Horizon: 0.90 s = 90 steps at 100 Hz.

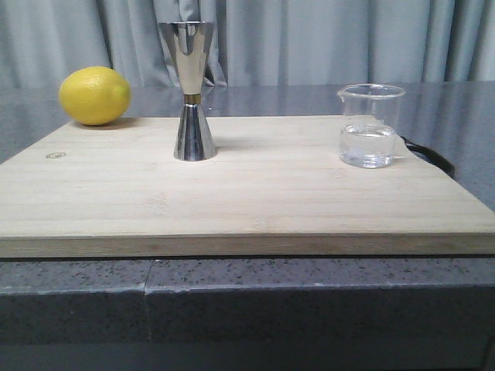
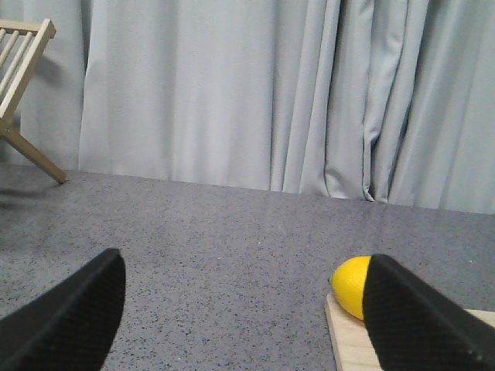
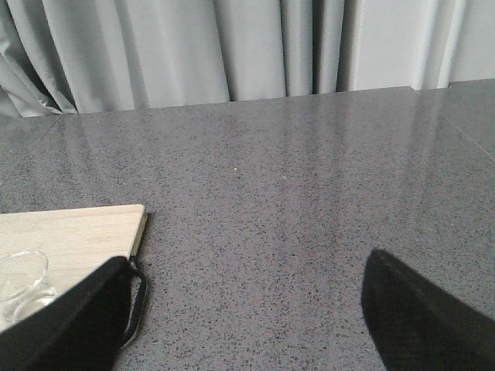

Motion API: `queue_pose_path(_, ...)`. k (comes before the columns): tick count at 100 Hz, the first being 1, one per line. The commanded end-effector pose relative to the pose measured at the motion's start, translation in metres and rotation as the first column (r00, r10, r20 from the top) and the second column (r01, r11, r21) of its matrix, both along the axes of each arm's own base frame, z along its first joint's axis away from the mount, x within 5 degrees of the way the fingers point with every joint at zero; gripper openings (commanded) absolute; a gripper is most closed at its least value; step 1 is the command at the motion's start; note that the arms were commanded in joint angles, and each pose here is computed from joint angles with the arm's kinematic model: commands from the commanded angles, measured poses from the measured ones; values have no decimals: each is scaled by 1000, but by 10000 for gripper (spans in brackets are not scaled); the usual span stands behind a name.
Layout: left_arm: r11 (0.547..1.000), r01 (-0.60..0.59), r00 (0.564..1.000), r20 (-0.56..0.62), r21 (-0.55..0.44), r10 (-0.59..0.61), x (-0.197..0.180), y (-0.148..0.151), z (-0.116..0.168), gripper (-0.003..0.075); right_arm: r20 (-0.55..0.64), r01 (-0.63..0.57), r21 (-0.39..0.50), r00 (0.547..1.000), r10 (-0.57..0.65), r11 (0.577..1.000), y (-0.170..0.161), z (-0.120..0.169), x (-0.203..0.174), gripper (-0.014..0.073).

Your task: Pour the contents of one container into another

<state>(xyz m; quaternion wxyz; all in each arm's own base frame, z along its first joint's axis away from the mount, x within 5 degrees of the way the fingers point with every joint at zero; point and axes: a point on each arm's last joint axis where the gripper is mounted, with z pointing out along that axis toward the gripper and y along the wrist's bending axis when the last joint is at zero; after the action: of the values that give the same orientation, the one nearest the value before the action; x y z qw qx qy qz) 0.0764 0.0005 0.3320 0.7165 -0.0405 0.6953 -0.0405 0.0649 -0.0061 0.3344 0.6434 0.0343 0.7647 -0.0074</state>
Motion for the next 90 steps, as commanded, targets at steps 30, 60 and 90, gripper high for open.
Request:
queue_pose_path(30, 1000, 20, 993, 115, -13, -18, 0, -2, 19, 599, 121, -15, -9, 993, 16, 1000, 1, 19, 2, 576)
queue_pose_path(60, 999, 31, 989, -142, 38, -26, 17, -3, 37, 599, -34, 17, 6, 999, -17, 1000, -1, 33, 7, 576)
queue_pose_path(90, 912, 407, 823, -455, 54, -340, 70, -46, 49, 599, -212, 16, -14, 977, -19, 1000, 0, 44, 31, 575)
